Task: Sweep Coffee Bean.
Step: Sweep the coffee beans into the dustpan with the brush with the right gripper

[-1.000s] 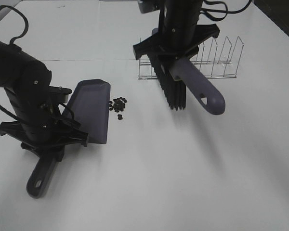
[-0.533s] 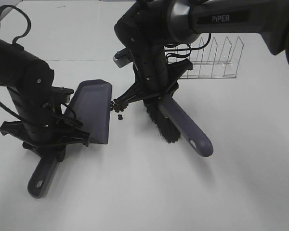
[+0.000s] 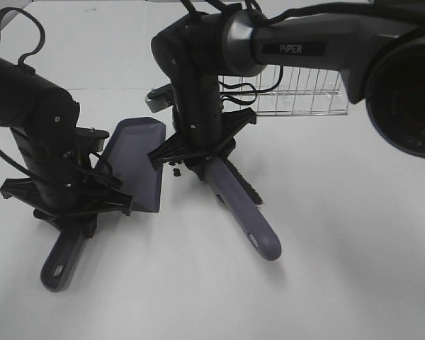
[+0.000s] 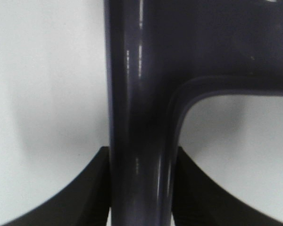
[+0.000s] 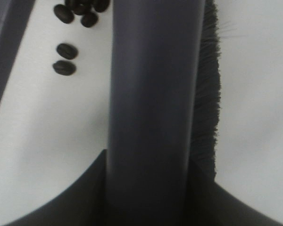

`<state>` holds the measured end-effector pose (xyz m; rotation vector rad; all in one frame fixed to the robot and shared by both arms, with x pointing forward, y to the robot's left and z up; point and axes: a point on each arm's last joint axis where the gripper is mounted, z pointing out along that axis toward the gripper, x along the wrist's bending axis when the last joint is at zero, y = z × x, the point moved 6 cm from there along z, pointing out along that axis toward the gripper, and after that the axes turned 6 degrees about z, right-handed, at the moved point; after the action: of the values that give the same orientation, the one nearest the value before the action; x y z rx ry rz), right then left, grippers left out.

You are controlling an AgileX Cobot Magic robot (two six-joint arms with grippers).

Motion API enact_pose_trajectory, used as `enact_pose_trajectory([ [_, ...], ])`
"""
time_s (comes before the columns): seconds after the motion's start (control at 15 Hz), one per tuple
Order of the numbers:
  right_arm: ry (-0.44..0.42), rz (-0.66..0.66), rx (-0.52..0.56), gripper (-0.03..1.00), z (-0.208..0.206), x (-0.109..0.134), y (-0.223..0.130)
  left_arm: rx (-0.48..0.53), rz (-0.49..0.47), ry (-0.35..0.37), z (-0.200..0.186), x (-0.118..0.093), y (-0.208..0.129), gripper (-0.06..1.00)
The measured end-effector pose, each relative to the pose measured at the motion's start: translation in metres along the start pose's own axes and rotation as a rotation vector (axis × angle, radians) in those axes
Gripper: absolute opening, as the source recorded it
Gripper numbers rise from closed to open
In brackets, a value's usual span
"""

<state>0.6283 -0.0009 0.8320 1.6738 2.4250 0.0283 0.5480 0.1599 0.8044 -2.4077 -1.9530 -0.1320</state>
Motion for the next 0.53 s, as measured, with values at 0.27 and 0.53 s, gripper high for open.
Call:
enact_pose_trajectory([
  [0.27,0.129,-0.035,-0.017,0.31,-0.014,0.052,0.011,0.001,0.000,-0.002,0.000,0.000,0.000,0.35],
  [0.53,0.158,-0.030,-0.102,0.31,-0.045,0.054,0.032,0.005,-0.002,-0.004,0.000,-0.001,0.000,0.35],
])
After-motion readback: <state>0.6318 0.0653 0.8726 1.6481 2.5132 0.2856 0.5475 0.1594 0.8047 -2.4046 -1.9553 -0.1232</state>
